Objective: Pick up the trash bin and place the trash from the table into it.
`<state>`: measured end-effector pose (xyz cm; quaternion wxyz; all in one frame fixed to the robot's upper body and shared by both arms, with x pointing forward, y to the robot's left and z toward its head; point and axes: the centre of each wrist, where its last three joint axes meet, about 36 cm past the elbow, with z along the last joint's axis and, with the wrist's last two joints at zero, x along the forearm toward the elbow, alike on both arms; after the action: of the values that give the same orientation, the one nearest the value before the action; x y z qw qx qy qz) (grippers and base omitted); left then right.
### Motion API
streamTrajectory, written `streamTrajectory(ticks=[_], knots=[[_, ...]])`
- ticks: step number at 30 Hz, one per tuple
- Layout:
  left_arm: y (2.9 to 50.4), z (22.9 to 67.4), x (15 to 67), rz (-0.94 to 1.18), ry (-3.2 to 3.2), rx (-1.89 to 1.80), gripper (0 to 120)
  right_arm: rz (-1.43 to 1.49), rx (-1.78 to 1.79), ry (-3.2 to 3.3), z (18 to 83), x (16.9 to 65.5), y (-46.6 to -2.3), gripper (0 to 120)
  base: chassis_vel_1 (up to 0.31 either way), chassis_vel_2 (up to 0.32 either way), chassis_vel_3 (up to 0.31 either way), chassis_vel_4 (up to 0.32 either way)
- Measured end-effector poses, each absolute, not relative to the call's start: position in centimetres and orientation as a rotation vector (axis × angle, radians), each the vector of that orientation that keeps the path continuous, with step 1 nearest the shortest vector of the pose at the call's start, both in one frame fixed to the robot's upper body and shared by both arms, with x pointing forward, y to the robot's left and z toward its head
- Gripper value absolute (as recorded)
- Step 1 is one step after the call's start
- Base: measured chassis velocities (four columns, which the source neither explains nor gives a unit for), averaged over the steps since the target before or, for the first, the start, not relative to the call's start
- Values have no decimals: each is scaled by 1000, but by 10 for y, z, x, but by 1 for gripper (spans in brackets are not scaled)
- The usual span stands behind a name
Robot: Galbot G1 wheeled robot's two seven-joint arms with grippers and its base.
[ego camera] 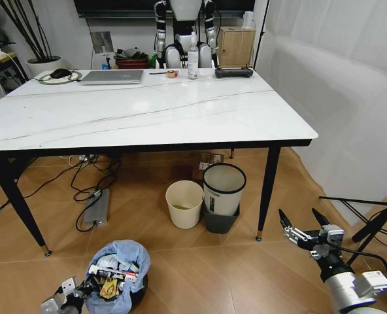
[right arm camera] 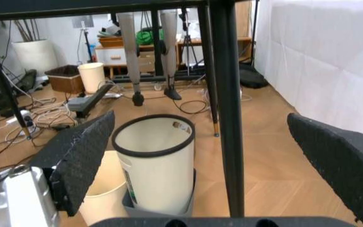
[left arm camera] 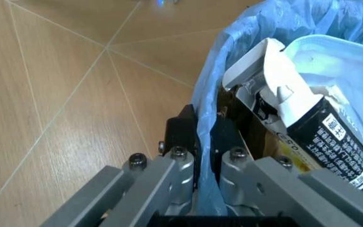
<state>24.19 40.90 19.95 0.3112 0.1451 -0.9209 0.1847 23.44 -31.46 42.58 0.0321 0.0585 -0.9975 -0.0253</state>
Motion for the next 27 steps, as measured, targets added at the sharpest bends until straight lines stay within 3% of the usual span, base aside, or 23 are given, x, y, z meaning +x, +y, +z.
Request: streamTrajectory(ticks=[27], knots=[[406, 193, 241, 522, -2457, 430, 0, -78, 180, -3071, 426, 234, -315, 100, 0, 0, 0, 0]])
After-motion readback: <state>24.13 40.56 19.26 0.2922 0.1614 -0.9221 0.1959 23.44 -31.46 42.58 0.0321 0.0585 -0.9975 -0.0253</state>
